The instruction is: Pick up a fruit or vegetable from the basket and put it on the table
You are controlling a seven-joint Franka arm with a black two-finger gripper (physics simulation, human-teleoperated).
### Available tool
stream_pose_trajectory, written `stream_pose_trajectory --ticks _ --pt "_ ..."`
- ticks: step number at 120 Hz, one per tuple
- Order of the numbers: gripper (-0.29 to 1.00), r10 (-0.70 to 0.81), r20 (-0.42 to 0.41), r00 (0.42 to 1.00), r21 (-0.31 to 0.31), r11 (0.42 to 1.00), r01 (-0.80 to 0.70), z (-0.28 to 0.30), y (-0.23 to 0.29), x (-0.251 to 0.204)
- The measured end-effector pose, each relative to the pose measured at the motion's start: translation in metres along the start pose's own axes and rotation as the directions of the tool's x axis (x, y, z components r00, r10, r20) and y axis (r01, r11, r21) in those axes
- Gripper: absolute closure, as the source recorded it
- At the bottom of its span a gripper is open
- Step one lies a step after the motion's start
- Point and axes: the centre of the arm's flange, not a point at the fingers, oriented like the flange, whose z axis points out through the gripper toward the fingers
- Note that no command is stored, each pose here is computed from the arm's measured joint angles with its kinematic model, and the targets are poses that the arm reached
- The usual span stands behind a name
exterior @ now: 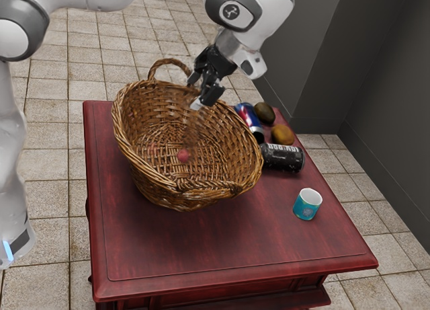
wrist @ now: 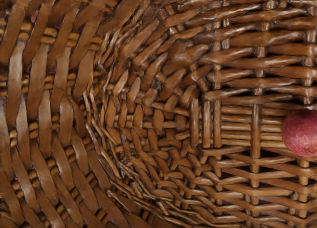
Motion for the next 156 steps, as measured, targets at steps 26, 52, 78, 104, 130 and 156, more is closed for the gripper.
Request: stream_pose_trajectory --ticks 26,52,78,104,130,156 --pt "0.00 0.001 -0.208 0.978 -0.016 1.000 -0.004 -0.003 0.006 0.016" --pt "0.00 -0.038 -0.244 0.969 -0.062 0.998 0.023 0.043 0.054 -0.041" --pt "0.00 -0.143 -0.213 0.966 -0.133 0.984 0.117 0.092 0.051 -0.053" --pt "0.00 -0.188 -0.204 0.961 -0.171 0.973 0.154 0.112 0.054 -0.045" --pt "0.00 -0.244 -0.170 0.955 -0.212 0.955 0.207 0.129 0.045 -0.035" --pt "0.01 -0.264 -0.176 0.948 -0.219 0.950 0.224 0.131 0.046 -0.038"
